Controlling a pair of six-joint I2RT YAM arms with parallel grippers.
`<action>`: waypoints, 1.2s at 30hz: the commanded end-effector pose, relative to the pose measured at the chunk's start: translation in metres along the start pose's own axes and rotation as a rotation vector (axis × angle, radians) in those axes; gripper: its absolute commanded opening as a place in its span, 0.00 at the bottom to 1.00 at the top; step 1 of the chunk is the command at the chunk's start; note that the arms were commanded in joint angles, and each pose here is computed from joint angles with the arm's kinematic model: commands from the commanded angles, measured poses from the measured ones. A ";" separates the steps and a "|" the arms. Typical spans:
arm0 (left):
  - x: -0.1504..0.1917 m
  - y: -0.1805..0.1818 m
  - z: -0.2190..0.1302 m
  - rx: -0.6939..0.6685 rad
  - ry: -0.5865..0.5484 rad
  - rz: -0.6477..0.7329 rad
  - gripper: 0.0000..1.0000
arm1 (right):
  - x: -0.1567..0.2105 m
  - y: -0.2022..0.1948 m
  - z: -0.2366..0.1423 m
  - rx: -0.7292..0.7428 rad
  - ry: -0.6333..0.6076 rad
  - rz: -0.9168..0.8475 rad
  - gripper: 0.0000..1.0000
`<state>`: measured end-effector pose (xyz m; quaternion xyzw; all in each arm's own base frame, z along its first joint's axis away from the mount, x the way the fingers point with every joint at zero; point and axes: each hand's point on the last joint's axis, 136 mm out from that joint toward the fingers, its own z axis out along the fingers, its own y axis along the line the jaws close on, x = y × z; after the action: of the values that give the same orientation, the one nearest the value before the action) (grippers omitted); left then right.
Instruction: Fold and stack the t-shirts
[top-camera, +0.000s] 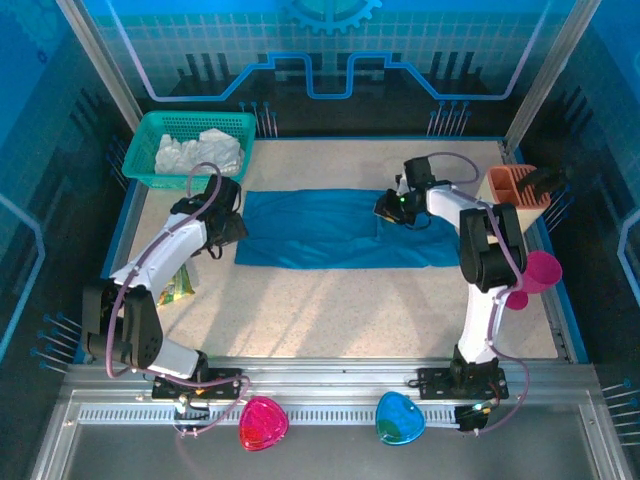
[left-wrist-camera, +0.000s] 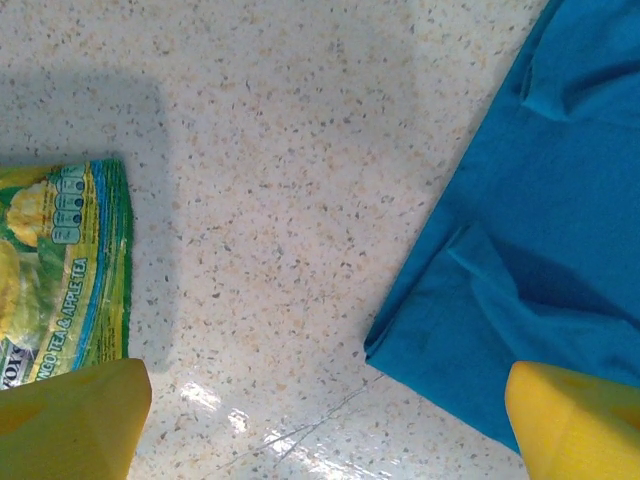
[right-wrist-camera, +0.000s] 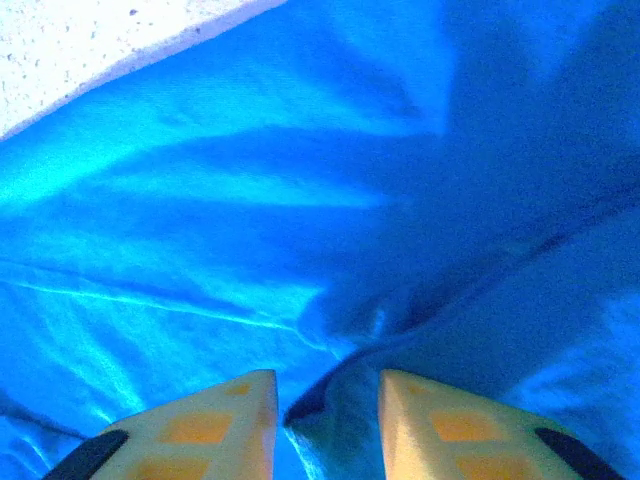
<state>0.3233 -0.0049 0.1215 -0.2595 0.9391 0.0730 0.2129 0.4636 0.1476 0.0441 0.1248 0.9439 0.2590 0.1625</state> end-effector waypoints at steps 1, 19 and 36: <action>0.017 0.003 -0.004 0.007 0.047 0.015 0.93 | -0.008 0.017 0.004 -0.043 -0.003 -0.012 0.36; 0.049 -0.054 0.064 -0.061 0.198 0.171 0.20 | -0.023 0.053 -0.050 -0.177 -0.141 -0.078 0.33; 0.010 -0.085 0.118 -0.073 0.206 0.222 0.16 | 0.061 -0.013 -0.088 0.025 -0.115 -0.057 0.32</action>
<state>0.3988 -0.0602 0.0148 -0.1776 0.9738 0.0966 0.1043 0.3836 0.1291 0.0895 0.1059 0.9361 0.2582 0.2142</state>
